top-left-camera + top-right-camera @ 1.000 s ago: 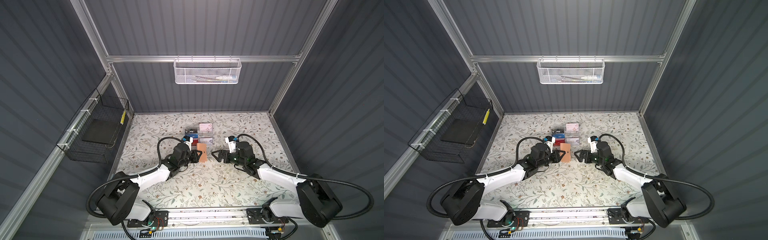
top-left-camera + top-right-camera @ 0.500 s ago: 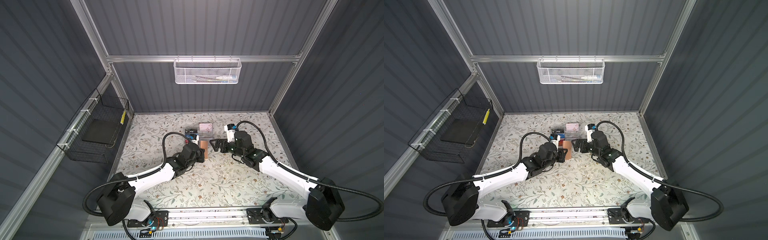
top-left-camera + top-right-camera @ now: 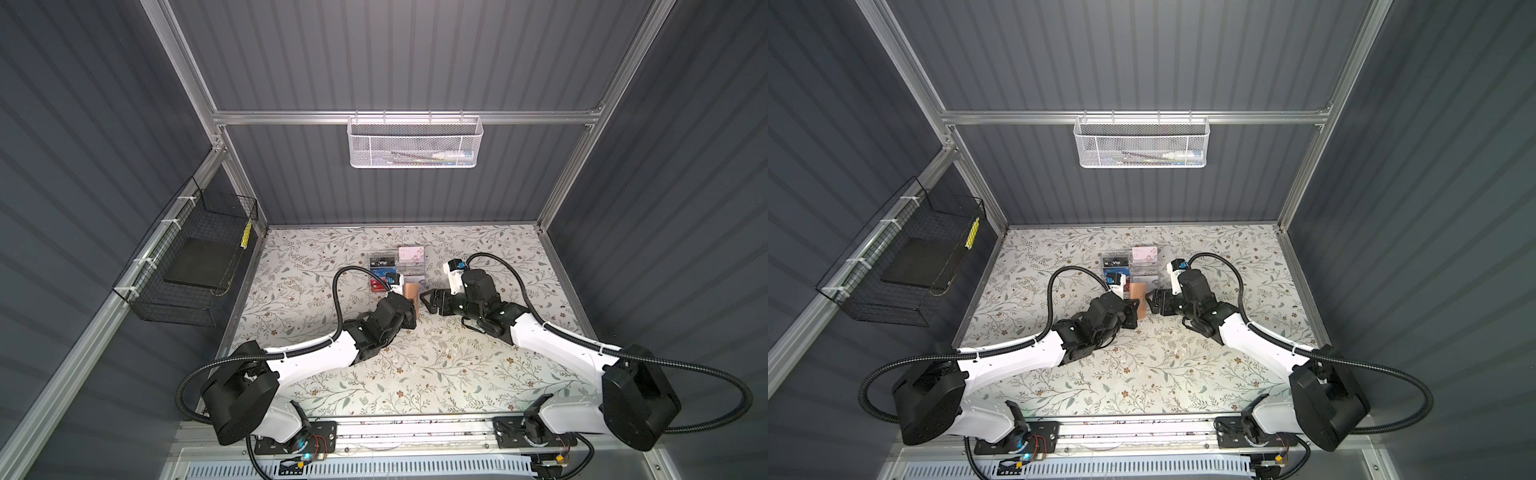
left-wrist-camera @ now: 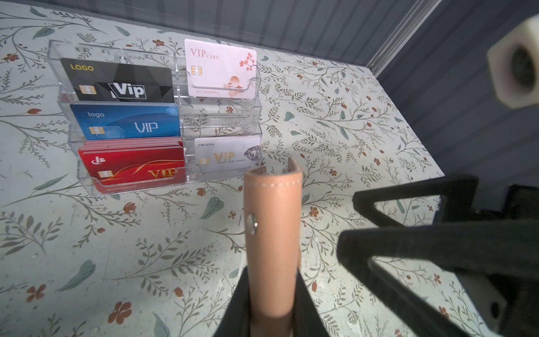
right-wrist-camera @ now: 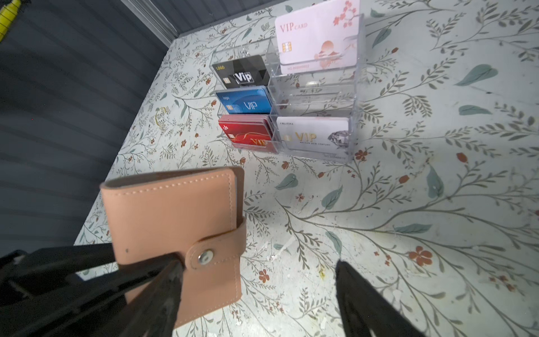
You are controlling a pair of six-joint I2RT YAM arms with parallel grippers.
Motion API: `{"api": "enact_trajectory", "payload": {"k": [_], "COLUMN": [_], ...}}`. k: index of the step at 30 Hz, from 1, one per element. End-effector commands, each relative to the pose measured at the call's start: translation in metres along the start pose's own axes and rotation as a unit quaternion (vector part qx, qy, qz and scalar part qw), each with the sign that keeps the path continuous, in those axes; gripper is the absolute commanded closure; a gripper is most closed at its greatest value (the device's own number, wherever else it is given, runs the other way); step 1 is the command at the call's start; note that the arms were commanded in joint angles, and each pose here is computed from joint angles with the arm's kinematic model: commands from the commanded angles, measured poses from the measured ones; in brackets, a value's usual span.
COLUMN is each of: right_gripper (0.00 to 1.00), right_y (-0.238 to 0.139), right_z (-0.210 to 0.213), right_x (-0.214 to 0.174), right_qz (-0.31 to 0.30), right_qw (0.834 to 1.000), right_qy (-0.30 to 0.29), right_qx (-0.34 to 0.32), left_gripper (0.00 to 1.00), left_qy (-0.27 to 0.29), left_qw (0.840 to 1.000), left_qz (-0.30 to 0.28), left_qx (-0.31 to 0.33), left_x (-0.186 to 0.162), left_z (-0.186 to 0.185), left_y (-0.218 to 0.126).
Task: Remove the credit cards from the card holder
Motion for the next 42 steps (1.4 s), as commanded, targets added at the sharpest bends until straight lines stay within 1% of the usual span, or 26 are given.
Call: {"api": "enact_trajectory", "payload": {"k": [1,9,18,26,42], "right_gripper": [0.21,0.27,0.28,0.29,0.44], "right_y": [0.005,0.008,0.003,0.011,0.025], "right_z": [0.005,0.004,0.004,0.0,-0.002], "right_x": [-0.002,-0.003,0.0,-0.004,-0.013], "right_qz": [0.012,0.015,0.0,0.013,0.04], "right_qw": [1.0,1.0,1.0,1.0,0.999], "right_qy": [0.004,0.004,0.004,0.011,0.026], "right_qx": [0.016,0.015,0.014,0.006,0.014], "left_gripper": [1.0,1.0,1.0,1.0,1.0], "left_qy": [-0.014,-0.013,-0.015,-0.019,-0.028], "left_qw": [0.999,0.999,0.999,0.999,0.996], "left_qz": [-0.031,-0.03,-0.032,-0.042,-0.08], "left_qx": [-0.002,-0.007,-0.012,-0.015,-0.004], "left_x": [0.008,0.003,-0.004,-0.006,0.005], "left_z": [-0.006,-0.01,-0.013,-0.014,-0.01], "left_y": [-0.001,0.001,0.007,0.004,-0.009]}}
Point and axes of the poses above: each gripper's point midway between its finger pads, its own y axis out along the fingers, its own z axis along the line the jaws close on, x = y × z, the point moved 4 cm from there along -y, back along the fingers, and after that the axes turned 3 degrees about y, right-handed, at the moved point
